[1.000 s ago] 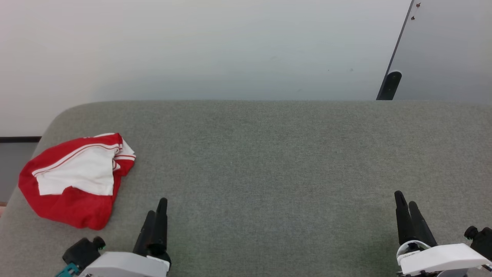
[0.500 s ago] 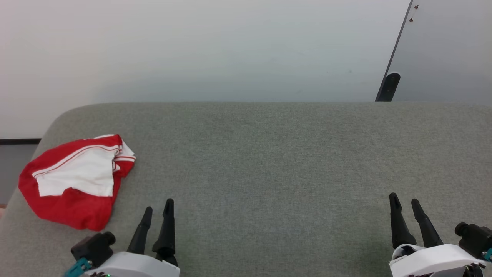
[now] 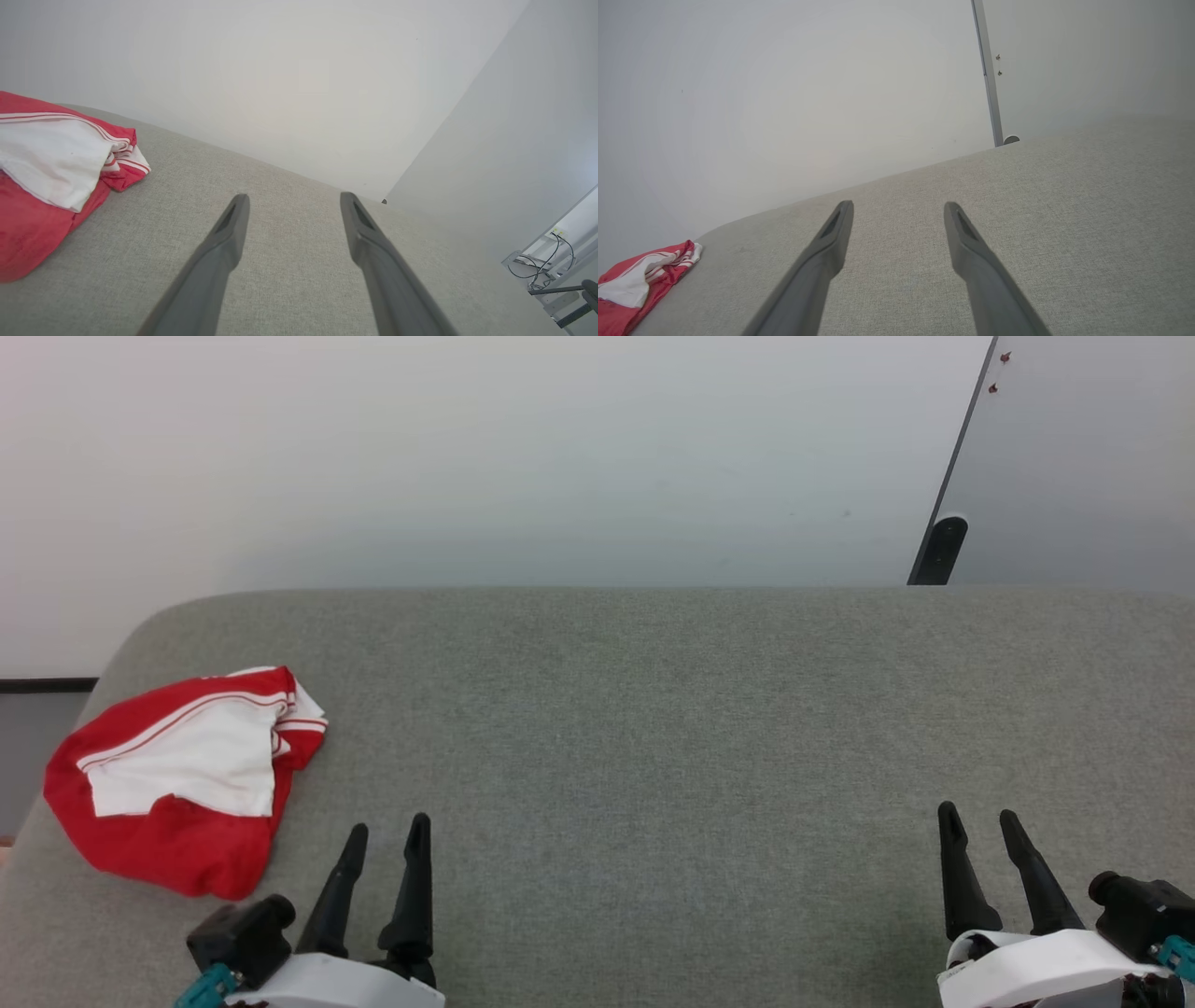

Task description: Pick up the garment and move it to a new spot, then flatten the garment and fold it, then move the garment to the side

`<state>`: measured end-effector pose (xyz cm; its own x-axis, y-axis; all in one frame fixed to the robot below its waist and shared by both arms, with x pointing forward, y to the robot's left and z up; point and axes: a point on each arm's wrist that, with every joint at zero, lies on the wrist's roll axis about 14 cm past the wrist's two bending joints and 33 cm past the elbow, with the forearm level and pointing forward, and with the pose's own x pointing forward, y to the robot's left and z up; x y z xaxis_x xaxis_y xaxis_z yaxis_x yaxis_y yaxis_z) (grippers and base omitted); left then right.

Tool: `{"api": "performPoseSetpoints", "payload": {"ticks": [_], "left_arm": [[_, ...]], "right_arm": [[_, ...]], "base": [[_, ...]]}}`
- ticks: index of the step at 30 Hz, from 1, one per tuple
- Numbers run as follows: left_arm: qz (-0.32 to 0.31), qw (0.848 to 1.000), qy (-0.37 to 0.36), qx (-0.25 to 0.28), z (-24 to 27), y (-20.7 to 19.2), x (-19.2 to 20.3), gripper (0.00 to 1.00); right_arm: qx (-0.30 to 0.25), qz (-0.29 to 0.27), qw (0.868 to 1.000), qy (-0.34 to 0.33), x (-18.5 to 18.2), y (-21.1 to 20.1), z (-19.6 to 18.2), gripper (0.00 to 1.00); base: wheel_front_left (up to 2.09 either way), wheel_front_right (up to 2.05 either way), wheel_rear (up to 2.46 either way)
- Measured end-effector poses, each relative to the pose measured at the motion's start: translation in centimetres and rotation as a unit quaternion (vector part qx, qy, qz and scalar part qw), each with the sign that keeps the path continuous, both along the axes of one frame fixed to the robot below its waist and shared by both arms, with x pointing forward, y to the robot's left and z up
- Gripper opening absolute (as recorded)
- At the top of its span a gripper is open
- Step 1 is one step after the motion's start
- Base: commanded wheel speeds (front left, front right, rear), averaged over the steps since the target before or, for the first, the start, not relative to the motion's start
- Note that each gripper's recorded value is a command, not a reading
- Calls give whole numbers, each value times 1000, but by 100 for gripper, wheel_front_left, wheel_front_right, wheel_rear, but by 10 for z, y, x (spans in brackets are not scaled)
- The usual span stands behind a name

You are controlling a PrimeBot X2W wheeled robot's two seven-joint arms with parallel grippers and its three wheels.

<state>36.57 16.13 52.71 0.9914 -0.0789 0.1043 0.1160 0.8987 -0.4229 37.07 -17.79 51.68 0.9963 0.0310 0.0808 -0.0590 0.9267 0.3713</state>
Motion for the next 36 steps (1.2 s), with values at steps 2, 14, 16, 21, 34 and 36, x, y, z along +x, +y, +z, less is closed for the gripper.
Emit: {"api": "performPoseSetpoints", "payload": {"ticks": [2, 14, 16, 21, 34, 36], "left_arm": [[1, 1000, -6, 8, 2, 0, 0, 100], [2, 998, -28, 64, 8, -2, -3, 100], [2, 997, -30, 72, 8, -3, -3, 100], [4, 995, -37, 88, 10, -3, -4, 100], [39, 989, -47, 134, 12, 22, -14, 100], [49, 987, -48, 142, 13, 29, -17, 100]], "right_arm": [[-9, 1, 1000, -4, 0, 1, 1, 100], [-62, 7, 998, -23, -1, 5, 9, 100], [-71, 9, 997, -26, -1, 7, 10, 100], [-90, 14, 995, -34, -1, 10, 13, 100], [-149, 27, 987, -47, -1, 19, 16, 100], [-154, 37, 986, -52, 0, 26, 17, 100]], "base": [[0, 0, 0], [0, 0, 0], [0, 0, 0], [0, 0, 0], [0, 0, 0], [0, 0, 0]]}}
